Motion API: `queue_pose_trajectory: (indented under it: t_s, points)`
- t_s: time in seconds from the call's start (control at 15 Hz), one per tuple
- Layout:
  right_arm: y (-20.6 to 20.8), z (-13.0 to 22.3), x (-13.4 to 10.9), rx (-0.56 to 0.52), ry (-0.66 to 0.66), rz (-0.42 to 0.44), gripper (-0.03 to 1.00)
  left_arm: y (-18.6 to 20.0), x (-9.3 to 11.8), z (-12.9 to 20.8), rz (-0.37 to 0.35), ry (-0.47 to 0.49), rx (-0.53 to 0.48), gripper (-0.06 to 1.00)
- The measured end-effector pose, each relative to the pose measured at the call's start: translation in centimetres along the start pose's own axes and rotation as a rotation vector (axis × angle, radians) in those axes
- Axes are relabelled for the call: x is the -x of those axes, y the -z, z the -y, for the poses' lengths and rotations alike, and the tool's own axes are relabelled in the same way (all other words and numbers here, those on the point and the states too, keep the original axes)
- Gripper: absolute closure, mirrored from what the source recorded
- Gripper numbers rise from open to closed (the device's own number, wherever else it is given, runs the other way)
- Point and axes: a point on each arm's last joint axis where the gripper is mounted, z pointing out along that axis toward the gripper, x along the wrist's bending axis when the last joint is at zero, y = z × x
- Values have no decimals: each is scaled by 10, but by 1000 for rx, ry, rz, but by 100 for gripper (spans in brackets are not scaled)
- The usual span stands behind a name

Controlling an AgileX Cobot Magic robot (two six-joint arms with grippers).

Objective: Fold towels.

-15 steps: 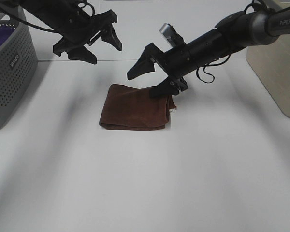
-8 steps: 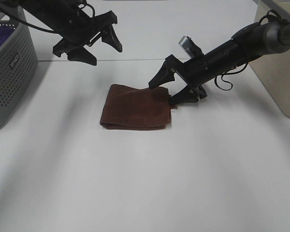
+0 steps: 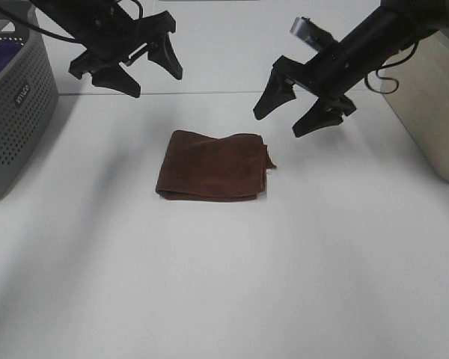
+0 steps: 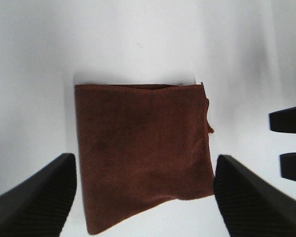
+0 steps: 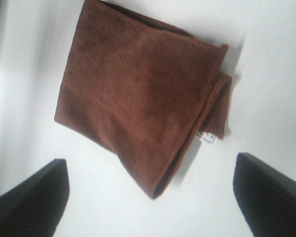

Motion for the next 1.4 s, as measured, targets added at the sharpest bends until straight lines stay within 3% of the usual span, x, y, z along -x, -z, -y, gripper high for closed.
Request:
queue_pose_trajectory:
  t_s: [0.2, 0.4, 0.67, 0.87, 1.0, 1.13, 1.4]
  points:
    - [47, 13, -28, -46, -14, 69, 12, 44, 14, 5, -62, -99, -28, 21]
    - [86, 21, -54, 30, -9, 108, 12, 90, 26, 14, -127, -144, -63, 21]
    - [134, 72, -87, 77, 18, 186, 12, 175, 49, 31, -200, -204, 72, 21]
    - [154, 129, -96, 61, 6, 303, 12, 242, 55, 76, -264, -247, 169, 21]
    - [164, 173, -104, 73, -6, 347, 12, 265, 48, 115, -296, -245, 181, 21]
    - [173, 228, -113, 107, 19, 382, 12, 280, 35, 169, -303, -237, 170, 21]
    - [178, 304, -119, 199, 76, 455, 12, 285, 8, 250, -307, -233, 159, 21]
